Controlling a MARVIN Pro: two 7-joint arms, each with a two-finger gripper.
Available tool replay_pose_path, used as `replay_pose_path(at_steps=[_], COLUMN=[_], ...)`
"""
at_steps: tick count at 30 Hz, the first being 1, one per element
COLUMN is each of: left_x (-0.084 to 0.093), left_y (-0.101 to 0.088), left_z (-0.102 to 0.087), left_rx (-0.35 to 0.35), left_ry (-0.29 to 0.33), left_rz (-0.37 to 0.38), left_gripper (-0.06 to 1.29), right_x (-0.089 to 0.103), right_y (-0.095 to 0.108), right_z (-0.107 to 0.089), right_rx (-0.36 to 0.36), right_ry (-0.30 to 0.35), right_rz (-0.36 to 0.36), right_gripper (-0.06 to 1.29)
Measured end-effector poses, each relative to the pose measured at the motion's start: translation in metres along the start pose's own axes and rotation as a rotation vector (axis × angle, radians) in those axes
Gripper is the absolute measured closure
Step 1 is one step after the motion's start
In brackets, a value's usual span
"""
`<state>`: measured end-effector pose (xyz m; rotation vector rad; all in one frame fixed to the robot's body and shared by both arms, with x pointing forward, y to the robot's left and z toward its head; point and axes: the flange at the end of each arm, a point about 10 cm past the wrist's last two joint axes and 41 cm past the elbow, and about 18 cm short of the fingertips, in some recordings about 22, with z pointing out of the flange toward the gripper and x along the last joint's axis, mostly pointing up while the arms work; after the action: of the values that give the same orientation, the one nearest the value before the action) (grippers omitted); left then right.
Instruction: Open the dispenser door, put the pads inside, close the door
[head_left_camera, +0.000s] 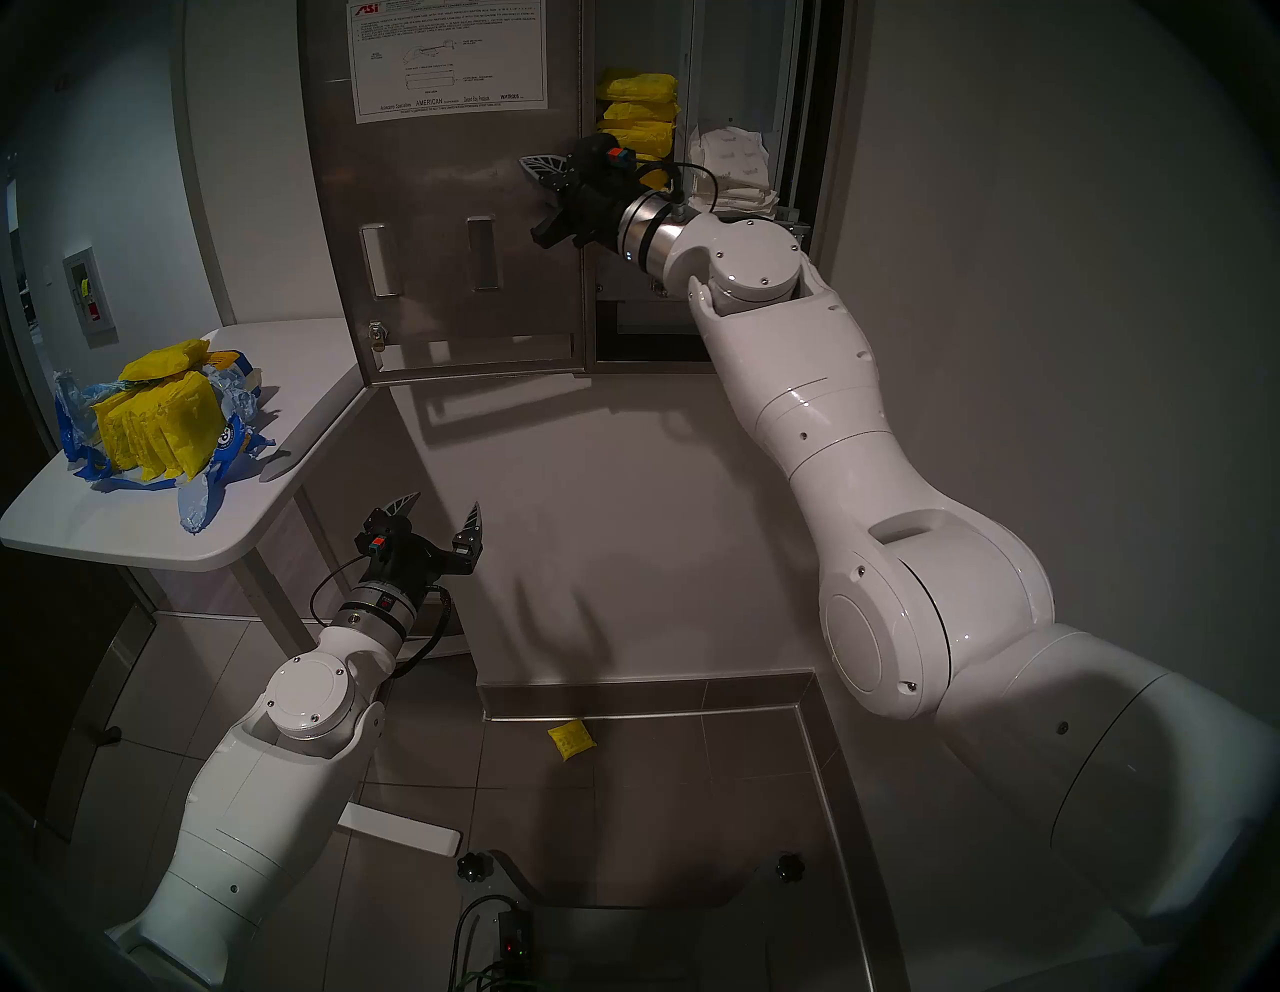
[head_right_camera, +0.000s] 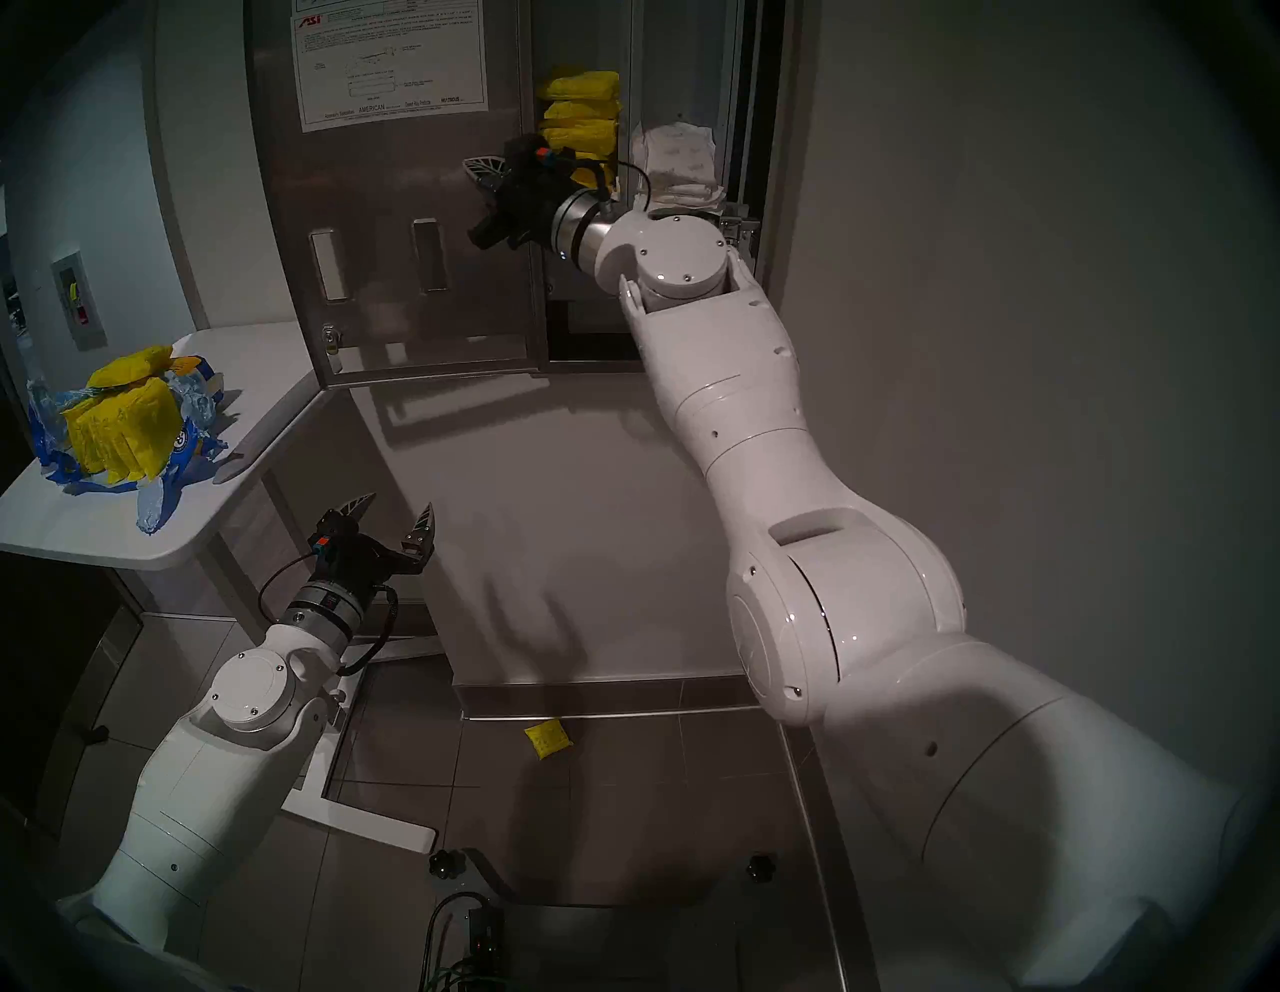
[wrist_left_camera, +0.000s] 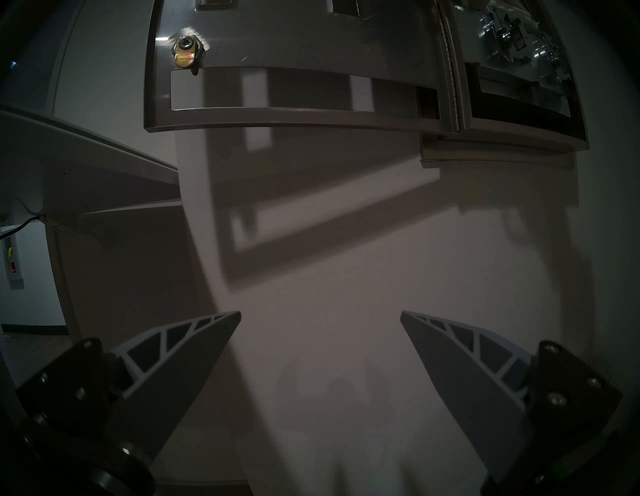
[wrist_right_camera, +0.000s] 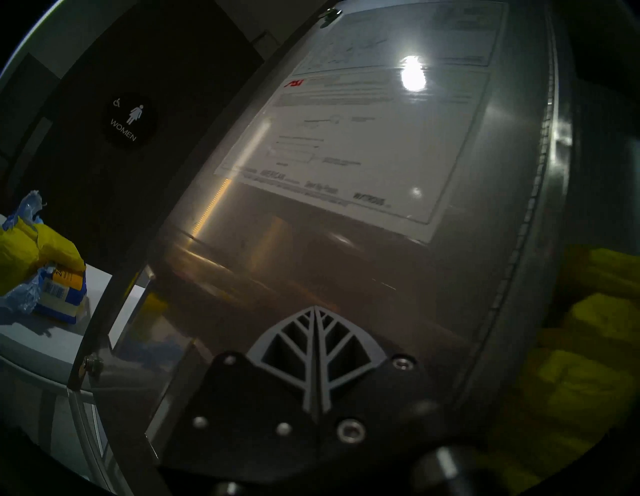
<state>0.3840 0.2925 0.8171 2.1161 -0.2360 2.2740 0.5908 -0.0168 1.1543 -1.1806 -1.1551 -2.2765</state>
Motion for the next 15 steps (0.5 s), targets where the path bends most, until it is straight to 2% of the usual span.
replay_pose_path(at_steps=[15], left_x=[0.000], left_y=[0.000], left_z=[0.000], left_rx=[0.000], left_ry=[-0.001], left_rz=[0.000], left_gripper=[-0.03], right_x=[0.044], right_y=[0.032], right_z=[-0.035], right_rx=[0.051], right_ry=[0.065], right_rz=[0.100], right_gripper=[1.27])
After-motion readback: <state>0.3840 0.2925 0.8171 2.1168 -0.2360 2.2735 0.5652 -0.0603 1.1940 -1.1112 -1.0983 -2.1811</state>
